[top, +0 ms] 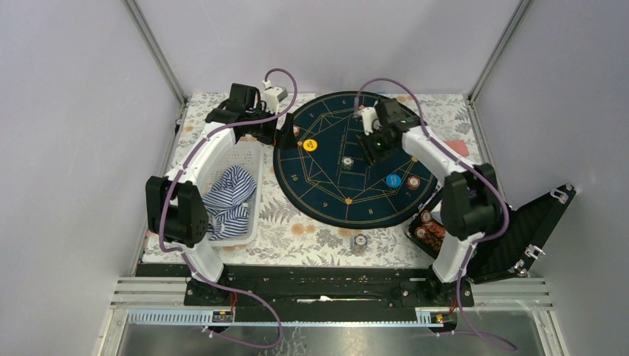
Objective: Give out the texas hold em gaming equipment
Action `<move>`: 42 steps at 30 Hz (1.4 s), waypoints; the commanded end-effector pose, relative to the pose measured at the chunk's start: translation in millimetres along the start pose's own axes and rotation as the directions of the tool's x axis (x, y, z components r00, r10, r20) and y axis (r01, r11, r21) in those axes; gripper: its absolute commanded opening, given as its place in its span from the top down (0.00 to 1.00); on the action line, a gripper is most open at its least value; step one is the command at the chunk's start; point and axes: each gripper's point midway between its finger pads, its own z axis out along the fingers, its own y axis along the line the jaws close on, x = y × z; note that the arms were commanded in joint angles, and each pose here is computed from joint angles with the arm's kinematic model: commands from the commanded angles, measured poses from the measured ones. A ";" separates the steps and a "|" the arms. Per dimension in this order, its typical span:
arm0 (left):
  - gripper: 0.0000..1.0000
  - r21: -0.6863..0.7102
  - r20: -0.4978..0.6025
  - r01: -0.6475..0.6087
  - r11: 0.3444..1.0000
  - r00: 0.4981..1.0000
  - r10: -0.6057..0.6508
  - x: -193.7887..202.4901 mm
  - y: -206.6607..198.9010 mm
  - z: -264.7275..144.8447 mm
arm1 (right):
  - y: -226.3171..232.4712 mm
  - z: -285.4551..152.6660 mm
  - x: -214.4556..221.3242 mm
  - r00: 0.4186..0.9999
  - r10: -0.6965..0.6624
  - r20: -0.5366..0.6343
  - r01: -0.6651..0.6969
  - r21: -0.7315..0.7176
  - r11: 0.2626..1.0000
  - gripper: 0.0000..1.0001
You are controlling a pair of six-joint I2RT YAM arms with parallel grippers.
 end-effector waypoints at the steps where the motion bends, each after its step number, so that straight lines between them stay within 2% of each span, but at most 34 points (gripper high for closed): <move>1: 0.01 0.005 0.079 -0.050 0.999 0.996 0.049 -20.3 -6.6 -14.7 | -8.5 -33.5 29.6 1.000 0.021 0.020 -0.021 0.000 1.000 0.63; 7: 0.01 0.012 0.079 -0.049 0.999 0.996 0.048 -20.0 -7.7 -14.4 | -15.5 -41.3 88.9 0.997 0.077 -0.017 -0.077 0.037 0.996 0.63; 13: 0.01 0.015 0.077 -0.046 0.999 0.996 0.045 -19.5 -7.9 -14.0 | -37.0 -28.0 125.0 0.989 0.125 -0.074 -0.114 0.128 0.985 0.63; 20: 0.01 0.011 0.082 -0.050 0.999 0.995 0.049 -19.5 -8.1 -15.1 | -64.0 -18.2 139.7 0.969 0.236 -0.070 -0.219 0.193 0.956 0.63; 31: 0.01 0.015 0.084 -0.054 0.998 0.995 0.053 -19.7 -9.2 -15.7 | -81.7 -5.8 151.9 0.946 0.307 -0.105 -0.281 0.210 0.937 0.60; 33: 0.01 0.024 0.084 -0.055 0.998 0.995 0.053 -19.7 -10.2 -15.0 | -82.1 -6.2 153.2 0.945 0.311 -0.106 -0.284 0.213 0.935 0.55; 37: 0.01 0.077 0.075 -0.073 0.994 0.995 0.067 -17.7 -20.2 -13.4 | -81.3 -14.1 148.9 0.946 0.312 -0.086 -0.288 0.212 0.934 0.29; 41: 0.01 0.085 0.027 -0.134 0.987 0.991 0.133 -13.4 -31.2 -3.4 | -79.4 -35.5 128.0 0.955 0.296 -0.023 -0.286 0.200 0.937 0.14; 42: 0.01 0.082 0.012 -0.154 0.985 0.988 0.154 -12.7 -34.8 0.8 | -77.8 -41.7 120.7 0.957 0.291 -0.002 -0.285 0.190 0.939 0.08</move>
